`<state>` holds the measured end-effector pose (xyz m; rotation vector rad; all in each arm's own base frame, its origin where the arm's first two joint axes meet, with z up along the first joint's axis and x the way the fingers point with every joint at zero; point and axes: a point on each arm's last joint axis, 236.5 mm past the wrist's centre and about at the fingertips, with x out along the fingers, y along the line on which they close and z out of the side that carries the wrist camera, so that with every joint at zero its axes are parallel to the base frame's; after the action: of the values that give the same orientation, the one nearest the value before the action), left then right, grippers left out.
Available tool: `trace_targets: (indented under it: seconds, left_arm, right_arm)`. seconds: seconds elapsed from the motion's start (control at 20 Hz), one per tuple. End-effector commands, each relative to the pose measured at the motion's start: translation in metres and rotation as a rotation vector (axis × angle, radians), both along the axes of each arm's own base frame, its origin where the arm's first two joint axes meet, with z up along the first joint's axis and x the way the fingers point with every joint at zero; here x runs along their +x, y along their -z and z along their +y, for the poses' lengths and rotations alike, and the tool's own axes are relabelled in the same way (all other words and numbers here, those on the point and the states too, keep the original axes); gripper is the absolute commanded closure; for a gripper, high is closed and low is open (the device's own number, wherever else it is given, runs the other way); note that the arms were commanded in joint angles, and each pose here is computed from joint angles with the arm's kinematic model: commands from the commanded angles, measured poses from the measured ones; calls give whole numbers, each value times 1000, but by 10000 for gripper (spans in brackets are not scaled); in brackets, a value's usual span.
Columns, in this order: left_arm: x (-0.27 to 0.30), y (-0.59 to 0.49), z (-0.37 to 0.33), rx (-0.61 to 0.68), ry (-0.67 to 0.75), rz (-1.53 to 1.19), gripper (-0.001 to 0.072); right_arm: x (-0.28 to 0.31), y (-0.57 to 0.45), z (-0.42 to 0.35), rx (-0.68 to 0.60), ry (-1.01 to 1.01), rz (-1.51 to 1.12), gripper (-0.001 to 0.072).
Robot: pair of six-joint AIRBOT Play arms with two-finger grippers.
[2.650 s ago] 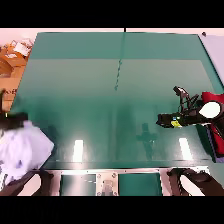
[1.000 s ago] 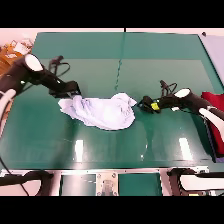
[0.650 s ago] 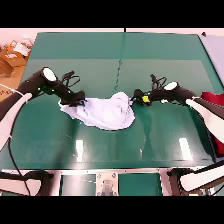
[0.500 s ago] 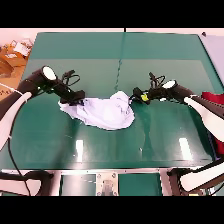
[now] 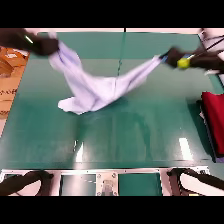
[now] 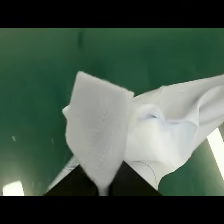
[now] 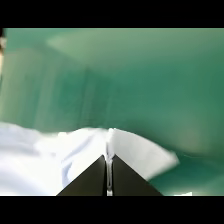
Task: Fold the shirts.
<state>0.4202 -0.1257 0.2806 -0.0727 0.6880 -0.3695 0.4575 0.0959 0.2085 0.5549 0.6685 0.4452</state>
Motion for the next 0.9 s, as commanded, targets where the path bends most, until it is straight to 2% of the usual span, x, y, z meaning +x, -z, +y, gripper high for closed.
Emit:
trace_targets:
  seconds: [0.0, 0.25, 0.4, 0.5, 0.65, 0.85]
  left_arm:
    - [-66, -177, 18, -49, -20, -476, 686]
    - [-176, -326, 61, -117, -136, -1004, 685]
    - [-178, -341, 68, -115, -167, -1079, 685]
    - [-149, -328, 63, -103, -164, -1030, 685]
    - [-76, -291, 49, -91, -151, -916, 685]
    - [38, -194, -14, -183, 12, -665, 684]
  right_arm:
    - [-82, -165, -16, -67, 60, -388, 698]
    - [-208, -290, -28, -183, 219, -773, 698]
    - [-249, -305, -23, -239, 258, -853, 698]
    - [-256, -302, -18, -247, 246, -850, 698]
    - [-238, -278, -23, -217, 241, -768, 697]
    - [-181, -177, -46, -154, 244, -506, 697]
